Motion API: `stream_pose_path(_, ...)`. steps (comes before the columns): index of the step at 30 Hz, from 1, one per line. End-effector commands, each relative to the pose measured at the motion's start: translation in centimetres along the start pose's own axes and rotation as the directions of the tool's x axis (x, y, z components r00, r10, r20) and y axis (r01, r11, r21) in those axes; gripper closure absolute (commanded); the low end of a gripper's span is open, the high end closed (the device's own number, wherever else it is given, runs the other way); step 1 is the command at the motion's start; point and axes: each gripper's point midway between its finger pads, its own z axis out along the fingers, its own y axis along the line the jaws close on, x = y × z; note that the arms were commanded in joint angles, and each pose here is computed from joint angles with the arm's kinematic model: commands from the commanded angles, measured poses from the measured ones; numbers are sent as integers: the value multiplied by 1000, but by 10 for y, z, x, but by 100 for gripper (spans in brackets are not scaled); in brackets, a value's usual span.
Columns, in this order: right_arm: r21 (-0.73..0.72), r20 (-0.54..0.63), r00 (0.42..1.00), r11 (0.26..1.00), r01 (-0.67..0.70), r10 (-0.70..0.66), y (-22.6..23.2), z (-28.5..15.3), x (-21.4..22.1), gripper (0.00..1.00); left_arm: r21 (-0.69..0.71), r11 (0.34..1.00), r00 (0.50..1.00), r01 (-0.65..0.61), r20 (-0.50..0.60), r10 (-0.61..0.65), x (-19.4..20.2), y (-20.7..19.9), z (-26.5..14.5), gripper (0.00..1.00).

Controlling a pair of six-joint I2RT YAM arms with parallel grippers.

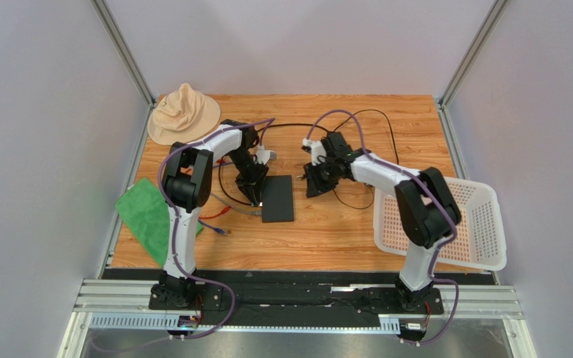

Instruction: Pull the plug from the switch port

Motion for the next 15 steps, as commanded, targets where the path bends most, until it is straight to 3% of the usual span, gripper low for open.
stream_pose_path(1,184,60,964,953,243,-257,-38,-51,-13,60,-262,964,996,-43,-89,20,2,38,-11,100)
stream_pose_path(4,129,94,917,918,375,-388,-15,-51,-34,59,-313,947,992,-75,-116,40,3,37,-8,100)
stream_pose_path(5,89,97,899,904,419,-426,-1,-46,-36,64,-316,946,993,-72,-112,38,2,36,-8,100)
stream_pose_path(10,-29,147,897,905,424,-416,31,-18,-49,78,-258,963,993,-81,-102,56,-4,23,0,100)
stream_pose_path(15,-74,208,858,867,493,-470,58,-11,-55,82,-257,962,992,-88,-107,62,-8,22,3,100)
